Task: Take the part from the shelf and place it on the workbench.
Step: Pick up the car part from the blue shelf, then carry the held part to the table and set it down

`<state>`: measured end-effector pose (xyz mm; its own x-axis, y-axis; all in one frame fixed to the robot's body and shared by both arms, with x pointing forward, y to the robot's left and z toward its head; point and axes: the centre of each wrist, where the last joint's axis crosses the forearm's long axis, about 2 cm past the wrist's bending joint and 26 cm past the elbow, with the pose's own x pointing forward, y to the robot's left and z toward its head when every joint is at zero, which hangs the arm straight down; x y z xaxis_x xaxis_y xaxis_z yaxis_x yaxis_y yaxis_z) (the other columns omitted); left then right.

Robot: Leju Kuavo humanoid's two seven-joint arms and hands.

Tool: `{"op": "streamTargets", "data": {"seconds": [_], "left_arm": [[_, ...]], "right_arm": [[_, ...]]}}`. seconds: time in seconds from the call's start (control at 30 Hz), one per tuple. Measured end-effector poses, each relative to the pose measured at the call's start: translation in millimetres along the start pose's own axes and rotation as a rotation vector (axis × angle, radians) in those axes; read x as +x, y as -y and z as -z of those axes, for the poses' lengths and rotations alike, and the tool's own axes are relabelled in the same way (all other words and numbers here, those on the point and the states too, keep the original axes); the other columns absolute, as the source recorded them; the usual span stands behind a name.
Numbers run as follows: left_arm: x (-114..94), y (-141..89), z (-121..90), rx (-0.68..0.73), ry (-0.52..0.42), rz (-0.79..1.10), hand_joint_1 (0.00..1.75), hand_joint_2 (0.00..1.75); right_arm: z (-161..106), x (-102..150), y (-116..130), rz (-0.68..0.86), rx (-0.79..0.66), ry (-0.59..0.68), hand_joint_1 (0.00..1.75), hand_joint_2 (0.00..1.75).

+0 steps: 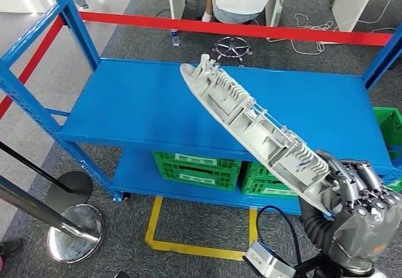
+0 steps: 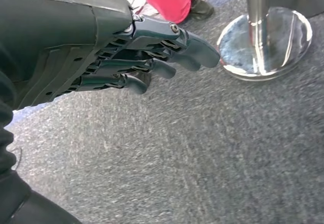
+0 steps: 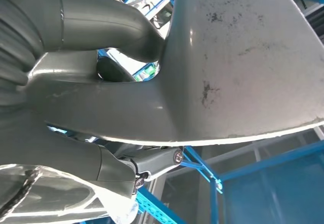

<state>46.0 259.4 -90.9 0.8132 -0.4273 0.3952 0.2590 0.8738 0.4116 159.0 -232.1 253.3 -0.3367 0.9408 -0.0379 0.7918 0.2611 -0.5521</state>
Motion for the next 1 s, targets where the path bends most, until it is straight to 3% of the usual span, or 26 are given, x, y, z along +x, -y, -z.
{"op": "streamTargets", "data": {"seconds": [1.0], "left_arm": [[0.0,-4.8,-0.4,-0.002,0.005,0.001,0.0,1.75]], "right_arm": [[1.0,2.6,-8.8,0.017,0.049,0.013,1.75,1.75]]}}
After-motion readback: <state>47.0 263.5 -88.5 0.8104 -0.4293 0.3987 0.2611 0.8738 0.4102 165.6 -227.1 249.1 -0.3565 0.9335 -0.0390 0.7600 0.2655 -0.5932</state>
